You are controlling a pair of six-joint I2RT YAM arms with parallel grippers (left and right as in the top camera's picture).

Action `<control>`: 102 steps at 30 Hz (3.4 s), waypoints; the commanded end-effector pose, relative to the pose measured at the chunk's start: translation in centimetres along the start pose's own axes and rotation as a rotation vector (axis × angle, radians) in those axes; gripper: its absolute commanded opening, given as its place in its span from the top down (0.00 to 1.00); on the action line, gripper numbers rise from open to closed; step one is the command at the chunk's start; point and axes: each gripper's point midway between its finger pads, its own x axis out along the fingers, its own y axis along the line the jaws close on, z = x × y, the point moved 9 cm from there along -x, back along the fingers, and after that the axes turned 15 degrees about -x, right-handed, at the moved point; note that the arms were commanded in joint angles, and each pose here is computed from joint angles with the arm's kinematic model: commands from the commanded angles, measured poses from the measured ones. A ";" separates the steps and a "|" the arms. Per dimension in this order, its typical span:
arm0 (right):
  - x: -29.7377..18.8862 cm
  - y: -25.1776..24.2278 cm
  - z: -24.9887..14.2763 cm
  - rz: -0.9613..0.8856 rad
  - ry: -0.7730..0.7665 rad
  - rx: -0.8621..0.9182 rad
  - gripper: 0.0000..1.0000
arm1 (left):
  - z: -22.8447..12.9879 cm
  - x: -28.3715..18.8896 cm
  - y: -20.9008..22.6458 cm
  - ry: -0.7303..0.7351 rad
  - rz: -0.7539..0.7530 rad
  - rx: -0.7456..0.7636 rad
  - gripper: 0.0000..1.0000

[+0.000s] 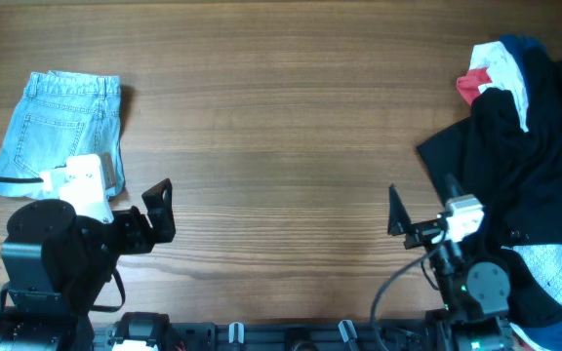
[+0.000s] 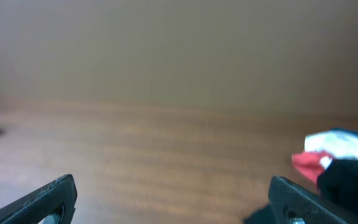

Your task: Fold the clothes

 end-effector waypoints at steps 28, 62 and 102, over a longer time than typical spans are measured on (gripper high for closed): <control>0.1 -1.1 -0.9 -0.089 -0.007 -0.108 0.00 | -0.1 0.1 0.1 -0.002 0.004 -0.011 0.00; 0.1 -1.1 -0.9 -0.089 -0.007 -0.108 0.00 | -9.3 2.5 6.2 -0.209 0.009 -0.007 0.00; 0.1 -1.1 -0.9 -0.089 -0.007 -0.108 0.00 | -12.5 12.8 7.4 -0.469 -0.287 0.052 0.00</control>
